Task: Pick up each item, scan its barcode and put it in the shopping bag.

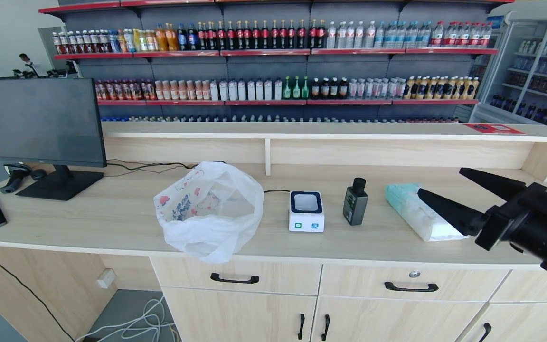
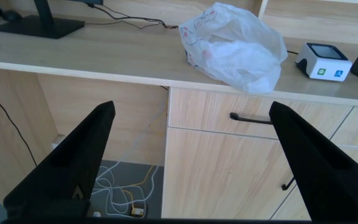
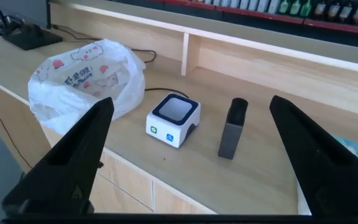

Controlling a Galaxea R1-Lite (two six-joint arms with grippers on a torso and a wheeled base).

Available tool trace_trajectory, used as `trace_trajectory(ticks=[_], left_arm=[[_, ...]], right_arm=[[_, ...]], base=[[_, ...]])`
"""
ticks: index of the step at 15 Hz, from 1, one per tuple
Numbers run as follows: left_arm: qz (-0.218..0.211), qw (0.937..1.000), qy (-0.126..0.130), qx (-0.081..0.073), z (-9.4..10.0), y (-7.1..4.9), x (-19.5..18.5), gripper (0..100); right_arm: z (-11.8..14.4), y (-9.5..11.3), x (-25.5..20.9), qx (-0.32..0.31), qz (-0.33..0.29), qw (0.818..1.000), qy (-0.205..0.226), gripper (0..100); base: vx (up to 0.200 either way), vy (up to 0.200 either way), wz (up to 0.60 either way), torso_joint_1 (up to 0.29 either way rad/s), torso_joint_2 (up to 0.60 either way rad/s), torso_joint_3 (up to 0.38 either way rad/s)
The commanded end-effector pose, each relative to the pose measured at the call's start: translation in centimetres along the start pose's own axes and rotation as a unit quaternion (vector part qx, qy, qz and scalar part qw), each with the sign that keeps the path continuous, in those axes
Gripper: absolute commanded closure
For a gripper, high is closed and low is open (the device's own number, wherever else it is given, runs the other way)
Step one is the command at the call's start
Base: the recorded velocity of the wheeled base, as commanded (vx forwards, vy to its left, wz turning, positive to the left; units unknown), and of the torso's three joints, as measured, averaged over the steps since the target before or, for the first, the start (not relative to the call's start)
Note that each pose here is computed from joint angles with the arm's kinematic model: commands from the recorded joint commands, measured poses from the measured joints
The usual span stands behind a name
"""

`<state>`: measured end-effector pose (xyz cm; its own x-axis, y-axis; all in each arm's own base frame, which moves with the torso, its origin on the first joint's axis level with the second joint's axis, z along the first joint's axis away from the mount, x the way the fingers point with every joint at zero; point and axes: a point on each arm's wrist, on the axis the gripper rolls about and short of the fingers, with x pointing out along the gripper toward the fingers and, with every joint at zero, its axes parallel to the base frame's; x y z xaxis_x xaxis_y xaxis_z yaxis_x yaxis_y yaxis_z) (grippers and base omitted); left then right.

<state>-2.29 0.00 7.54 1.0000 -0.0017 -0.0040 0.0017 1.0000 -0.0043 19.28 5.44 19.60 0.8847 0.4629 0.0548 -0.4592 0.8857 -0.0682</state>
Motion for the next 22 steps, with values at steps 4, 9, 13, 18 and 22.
trace_trajectory(ticks=[4, 9, 13, 18, 22], left_arm=[[0.000, 1.0000, 0.000, 0.000, 0.0, 0.0, 0.0, 0], [0.000, 1.0000, 0.000, -0.001, 0.0, 0.0, 0.0, 0], [0.000, 1.0000, 0.000, 0.000, 0.0, 0.0, 0.0, 0], [0.000, 1.0000, 0.000, -0.001, 0.0, 0.0, 0.0, 0], [0.000, 1.0000, 0.000, 0.000, 0.0, 0.0, 0.0, 0]], right_arm=[[-2.0, -1.8, 7.7, 0.012, -0.001, 1.000, 0.022, 0], [-6.7, -5.0, 10.1, 0.027, -0.043, 0.996, 0.080, 0], [-8.9, -5.6, 11.5, 0.031, -0.045, 0.993, 0.107, 0], [-12.5, -7.1, 14.1, 0.039, -0.053, 0.989, 0.133, 0], [-14.6, -8.4, 14.8, 0.035, -0.053, 0.987, 0.150, 0]], base=[[0.000, 0.000, 0.00, 0.000, 0.00, 0.000], [0.000, 0.000, 0.00, 0.000, 0.00, 0.000], [0.000, 0.000, 0.00, 0.000, 0.00, 0.000], [0.000, 0.000, 0.00, 0.000, 0.00, 0.000], [0.000, 0.000, 0.00, 0.000, 0.00, 0.000]])
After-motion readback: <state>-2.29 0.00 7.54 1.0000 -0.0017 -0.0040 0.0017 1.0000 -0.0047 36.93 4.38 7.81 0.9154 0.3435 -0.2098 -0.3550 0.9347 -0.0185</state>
